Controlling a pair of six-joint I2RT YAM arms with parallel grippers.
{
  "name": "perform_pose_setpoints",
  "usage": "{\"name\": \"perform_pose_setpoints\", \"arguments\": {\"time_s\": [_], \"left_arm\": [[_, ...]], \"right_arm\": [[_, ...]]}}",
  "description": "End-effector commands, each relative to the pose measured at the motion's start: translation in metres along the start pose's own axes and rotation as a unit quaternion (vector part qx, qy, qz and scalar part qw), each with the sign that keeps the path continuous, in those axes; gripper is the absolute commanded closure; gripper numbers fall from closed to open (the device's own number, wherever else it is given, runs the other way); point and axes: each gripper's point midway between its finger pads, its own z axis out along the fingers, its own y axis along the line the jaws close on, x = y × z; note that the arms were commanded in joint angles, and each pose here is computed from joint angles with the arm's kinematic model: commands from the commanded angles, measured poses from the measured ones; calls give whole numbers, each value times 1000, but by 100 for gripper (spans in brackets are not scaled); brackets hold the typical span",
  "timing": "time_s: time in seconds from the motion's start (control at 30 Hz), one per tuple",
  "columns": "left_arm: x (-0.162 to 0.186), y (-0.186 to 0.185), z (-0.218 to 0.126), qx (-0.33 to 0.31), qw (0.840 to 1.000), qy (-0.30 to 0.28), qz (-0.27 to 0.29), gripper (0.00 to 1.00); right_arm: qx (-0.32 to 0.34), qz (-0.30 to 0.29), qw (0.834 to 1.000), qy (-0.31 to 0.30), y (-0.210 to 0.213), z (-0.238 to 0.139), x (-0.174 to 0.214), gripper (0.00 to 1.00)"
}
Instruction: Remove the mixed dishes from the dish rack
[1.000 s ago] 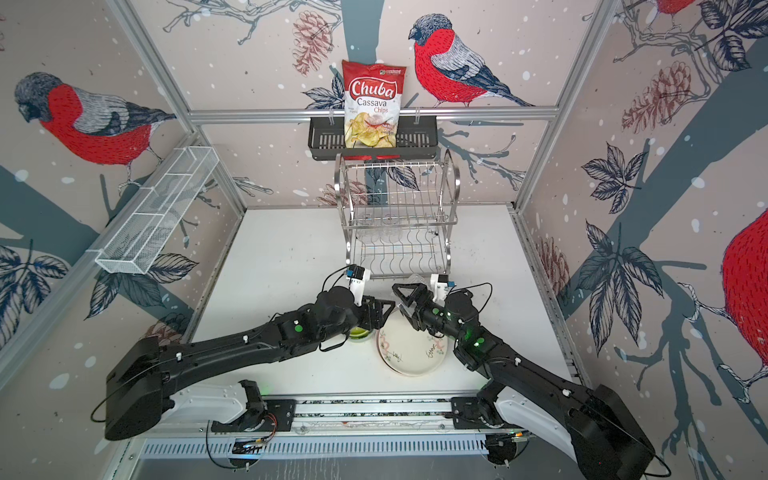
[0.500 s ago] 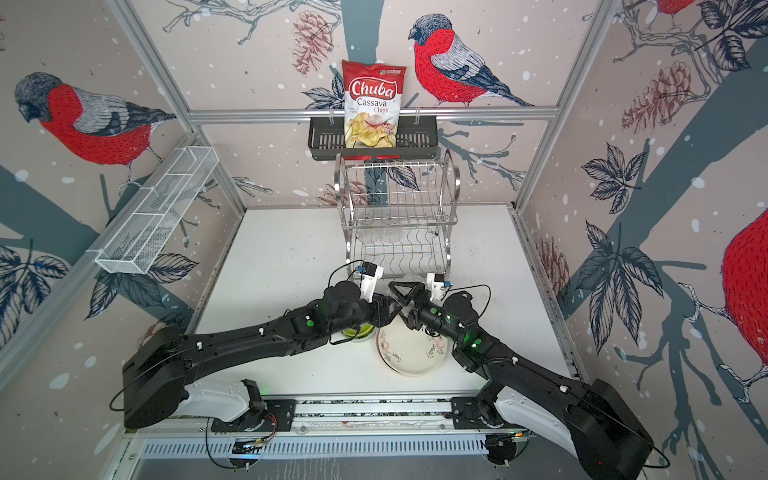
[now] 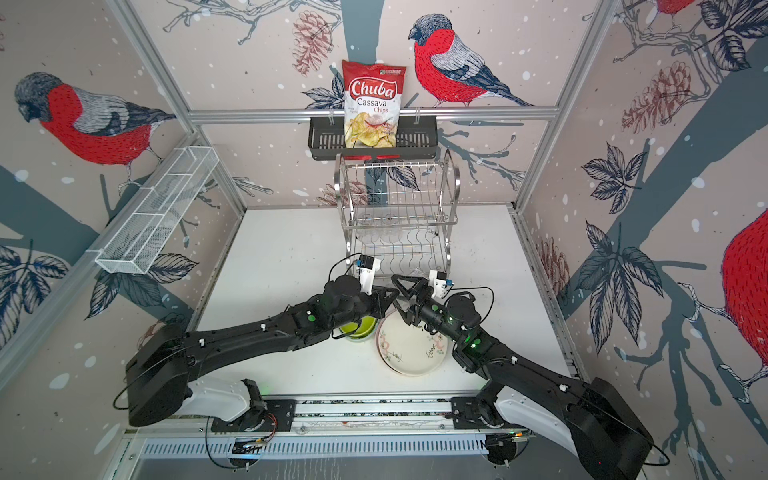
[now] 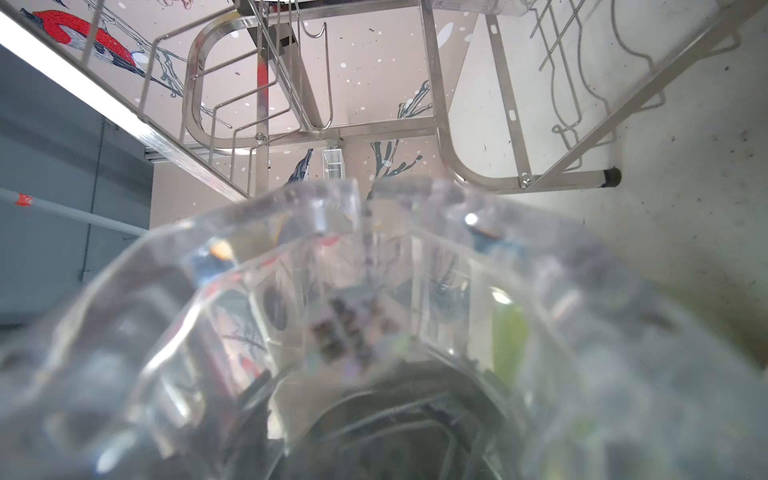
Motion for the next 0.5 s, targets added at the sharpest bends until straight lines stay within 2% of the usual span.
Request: {"name": "perform_pose_setpoints", "arguments": {"time_s": [0.0, 0.13, 0.17, 0.2, 0.27, 0.3, 0.37, 0.47], "left_arm": [[-17, -39, -4, 83, 996, -22, 1, 100], [-20, -40, -7, 83, 996, -27, 2, 100], [-20, -40, -8, 82, 996, -27, 2, 100], [-20, -40, -8, 82, 996, -26, 2, 100], [-20, -40, -8, 82, 996, -25, 1, 100], [-19, -40, -8, 82, 996, -23, 0, 100], [-18, -40, -8, 81, 996, -20, -2, 100], [-16, -37, -7, 76, 997, -15, -2, 100]], "right_arm": [[19, -32, 998, 41, -11, 0, 16, 59], [22, -31, 998, 40, -13, 1, 15, 58], [24, -32, 998, 41, -14, 1, 16, 55], [29, -32, 998, 40, -16, 1, 16, 45], [40, -38, 998, 40, -18, 2, 16, 16], [43, -40, 997, 39, -19, 2, 15, 9], [45, -46, 997, 38, -17, 2, 15, 2], [44, -54, 997, 35, -13, 3, 14, 1]]}}
